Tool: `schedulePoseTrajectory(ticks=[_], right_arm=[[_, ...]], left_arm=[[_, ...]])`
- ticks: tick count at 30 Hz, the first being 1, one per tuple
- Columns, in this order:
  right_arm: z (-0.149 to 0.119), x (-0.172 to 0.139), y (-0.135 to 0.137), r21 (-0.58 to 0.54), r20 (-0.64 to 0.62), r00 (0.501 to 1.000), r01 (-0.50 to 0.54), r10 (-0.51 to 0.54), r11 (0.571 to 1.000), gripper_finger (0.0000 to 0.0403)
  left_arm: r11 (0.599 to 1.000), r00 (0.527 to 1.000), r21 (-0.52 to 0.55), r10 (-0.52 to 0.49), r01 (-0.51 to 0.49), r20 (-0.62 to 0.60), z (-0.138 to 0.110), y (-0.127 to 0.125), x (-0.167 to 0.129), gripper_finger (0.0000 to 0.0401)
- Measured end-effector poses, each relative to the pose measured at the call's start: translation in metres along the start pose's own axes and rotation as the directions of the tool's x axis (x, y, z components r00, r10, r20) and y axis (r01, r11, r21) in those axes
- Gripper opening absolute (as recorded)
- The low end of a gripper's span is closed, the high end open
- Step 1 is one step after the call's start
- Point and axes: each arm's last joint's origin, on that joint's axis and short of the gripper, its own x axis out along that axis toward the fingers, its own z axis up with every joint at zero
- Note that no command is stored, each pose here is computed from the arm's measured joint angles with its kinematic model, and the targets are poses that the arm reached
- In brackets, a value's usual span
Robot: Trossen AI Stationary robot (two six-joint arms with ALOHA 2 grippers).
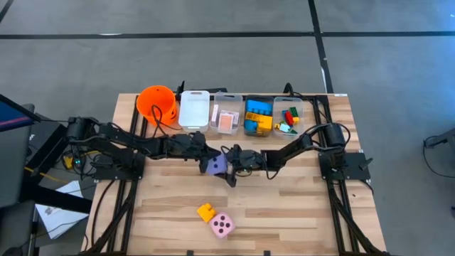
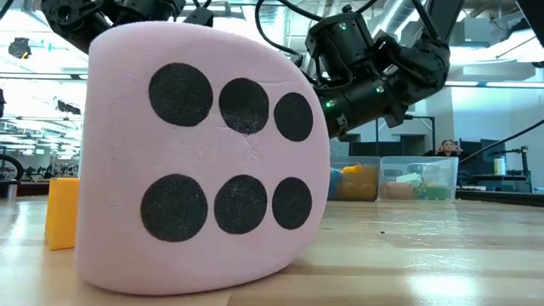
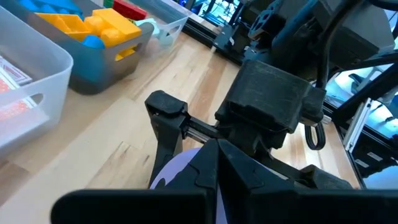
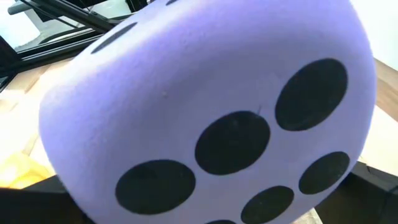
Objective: Pick & Place Toys
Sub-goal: Put the purple die into the white bin
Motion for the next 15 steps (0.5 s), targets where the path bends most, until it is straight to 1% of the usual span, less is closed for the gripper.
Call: schedulePoseTrajectory(ticks=[3, 10, 15], right_arm=[[0.0, 0.0, 0.0, 0.001, 0.0, 1.0, 0.0, 0.0, 1.0, 0.04], [0.001, 0.0, 0.001, 0.002, 0.009, 1.0, -0.004, 0.004, 1.0, 0.04], [0.003, 0.0, 0.001, 0.004, 0.021, 1.0, -0.002, 0.002, 1.0, 0.04]], left_arm=[[1.0, 1.0, 0.0, 0.0, 0.0, 0.002, 0.0, 0.0, 0.0, 0.0], [0.999, 1.0, 0.036, -0.01, 0.009, 0.022, 0.005, -0.002, -0.005, 0.0], [0.996, 0.998, 0.081, -0.033, 0.029, 0.055, 0.012, -0.006, -0.013, 0.0]])
